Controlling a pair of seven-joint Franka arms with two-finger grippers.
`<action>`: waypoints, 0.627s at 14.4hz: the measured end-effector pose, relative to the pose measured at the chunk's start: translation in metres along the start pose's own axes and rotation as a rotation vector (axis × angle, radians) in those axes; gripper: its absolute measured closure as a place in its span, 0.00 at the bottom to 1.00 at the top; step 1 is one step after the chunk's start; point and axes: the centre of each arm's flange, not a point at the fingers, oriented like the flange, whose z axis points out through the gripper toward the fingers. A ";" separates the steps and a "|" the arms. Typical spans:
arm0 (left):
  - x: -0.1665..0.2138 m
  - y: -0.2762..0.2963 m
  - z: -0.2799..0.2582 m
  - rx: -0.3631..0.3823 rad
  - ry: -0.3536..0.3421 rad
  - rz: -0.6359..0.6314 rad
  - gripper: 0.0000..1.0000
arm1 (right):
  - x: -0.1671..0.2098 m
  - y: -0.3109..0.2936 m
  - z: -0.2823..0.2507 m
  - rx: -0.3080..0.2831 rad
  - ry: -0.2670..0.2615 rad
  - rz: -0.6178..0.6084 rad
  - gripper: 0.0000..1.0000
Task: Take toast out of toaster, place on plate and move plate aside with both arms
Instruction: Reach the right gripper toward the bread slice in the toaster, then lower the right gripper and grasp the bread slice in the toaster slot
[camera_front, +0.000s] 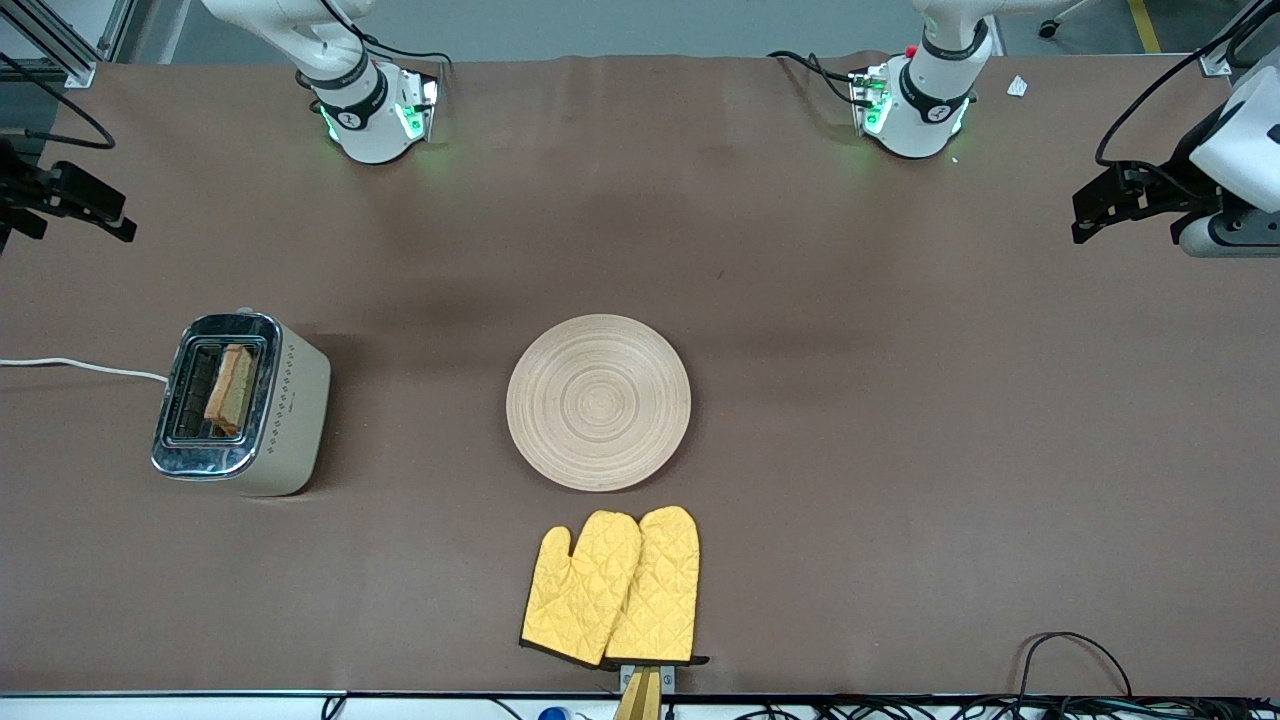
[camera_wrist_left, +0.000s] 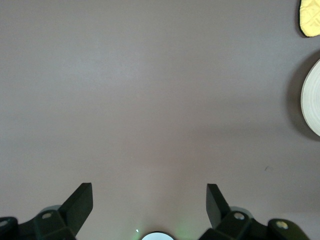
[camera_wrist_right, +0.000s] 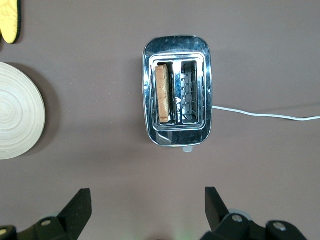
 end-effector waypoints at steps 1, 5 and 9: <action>0.001 0.001 0.000 0.000 0.002 0.002 0.00 | 0.007 -0.001 0.009 -0.001 -0.009 -0.001 0.00; 0.009 0.001 0.009 -0.004 -0.003 0.003 0.00 | 0.063 -0.007 0.104 -0.015 -0.058 -0.005 0.00; 0.012 0.001 0.009 -0.005 0.000 0.004 0.00 | 0.111 -0.009 0.207 -0.034 -0.109 -0.005 0.00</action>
